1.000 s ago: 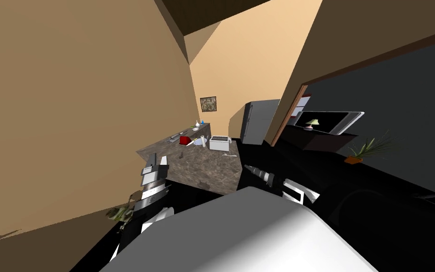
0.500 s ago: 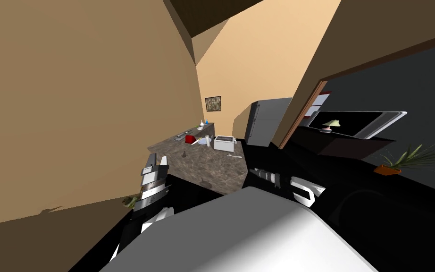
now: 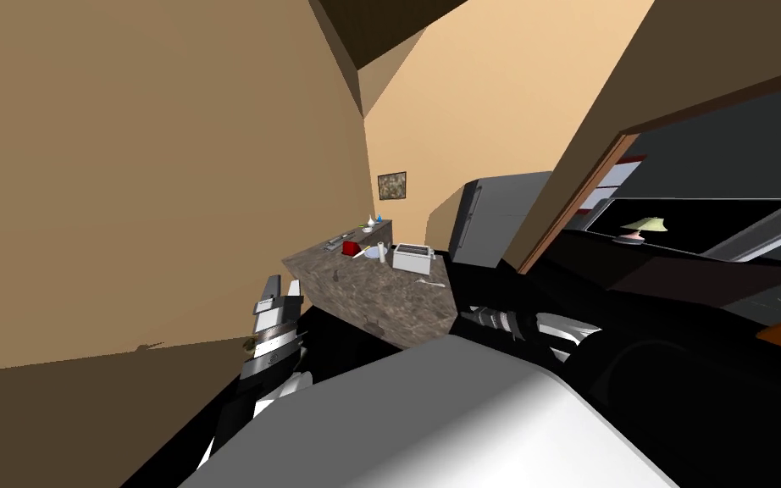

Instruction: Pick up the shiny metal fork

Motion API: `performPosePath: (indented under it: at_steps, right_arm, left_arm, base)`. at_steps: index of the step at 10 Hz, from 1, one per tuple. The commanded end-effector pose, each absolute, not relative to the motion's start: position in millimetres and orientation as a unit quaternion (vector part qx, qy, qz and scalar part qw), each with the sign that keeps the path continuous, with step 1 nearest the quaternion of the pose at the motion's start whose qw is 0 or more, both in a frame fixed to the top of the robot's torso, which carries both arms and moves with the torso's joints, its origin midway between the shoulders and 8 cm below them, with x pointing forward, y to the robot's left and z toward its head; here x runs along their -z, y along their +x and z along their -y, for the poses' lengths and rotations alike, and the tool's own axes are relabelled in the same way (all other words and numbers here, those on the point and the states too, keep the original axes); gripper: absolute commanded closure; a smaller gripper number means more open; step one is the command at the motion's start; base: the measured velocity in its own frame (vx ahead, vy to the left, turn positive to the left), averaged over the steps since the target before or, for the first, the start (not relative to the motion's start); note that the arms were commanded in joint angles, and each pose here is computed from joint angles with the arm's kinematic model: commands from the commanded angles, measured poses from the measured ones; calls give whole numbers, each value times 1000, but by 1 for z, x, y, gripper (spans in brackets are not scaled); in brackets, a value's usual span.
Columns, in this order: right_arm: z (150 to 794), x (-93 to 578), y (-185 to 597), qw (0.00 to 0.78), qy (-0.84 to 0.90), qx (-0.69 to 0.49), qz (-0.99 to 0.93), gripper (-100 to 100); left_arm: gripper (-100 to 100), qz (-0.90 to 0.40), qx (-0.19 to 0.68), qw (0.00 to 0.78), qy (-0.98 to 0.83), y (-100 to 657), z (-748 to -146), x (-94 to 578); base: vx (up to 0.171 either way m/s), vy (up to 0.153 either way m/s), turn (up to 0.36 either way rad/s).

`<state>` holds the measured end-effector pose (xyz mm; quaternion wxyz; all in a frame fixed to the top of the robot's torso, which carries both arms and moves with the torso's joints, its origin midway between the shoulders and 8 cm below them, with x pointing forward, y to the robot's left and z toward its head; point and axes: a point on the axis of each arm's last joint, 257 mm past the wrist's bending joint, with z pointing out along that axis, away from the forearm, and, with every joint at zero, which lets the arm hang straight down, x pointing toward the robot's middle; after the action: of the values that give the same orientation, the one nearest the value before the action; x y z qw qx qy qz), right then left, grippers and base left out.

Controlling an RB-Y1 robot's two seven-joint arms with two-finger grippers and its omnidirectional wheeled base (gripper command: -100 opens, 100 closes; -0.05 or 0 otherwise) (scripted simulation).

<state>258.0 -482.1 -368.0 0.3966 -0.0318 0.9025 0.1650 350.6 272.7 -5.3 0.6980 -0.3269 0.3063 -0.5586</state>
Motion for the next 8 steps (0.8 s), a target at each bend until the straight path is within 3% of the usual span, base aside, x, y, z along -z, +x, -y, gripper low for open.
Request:
performPosePath:
  at_steps: [1,8]
  right_arm:
    - [497,365,253,381,-59,-144,-912,-100]
    - [586,356,205,271,-184,-42,-944,-100]
  left_arm:
    - [0,-306,559,698,-327,351,-273,5]
    - [0,-306,559,698,-327,351,-273,5]
  base:
    - [35,40,78]
    - [42,45,121]
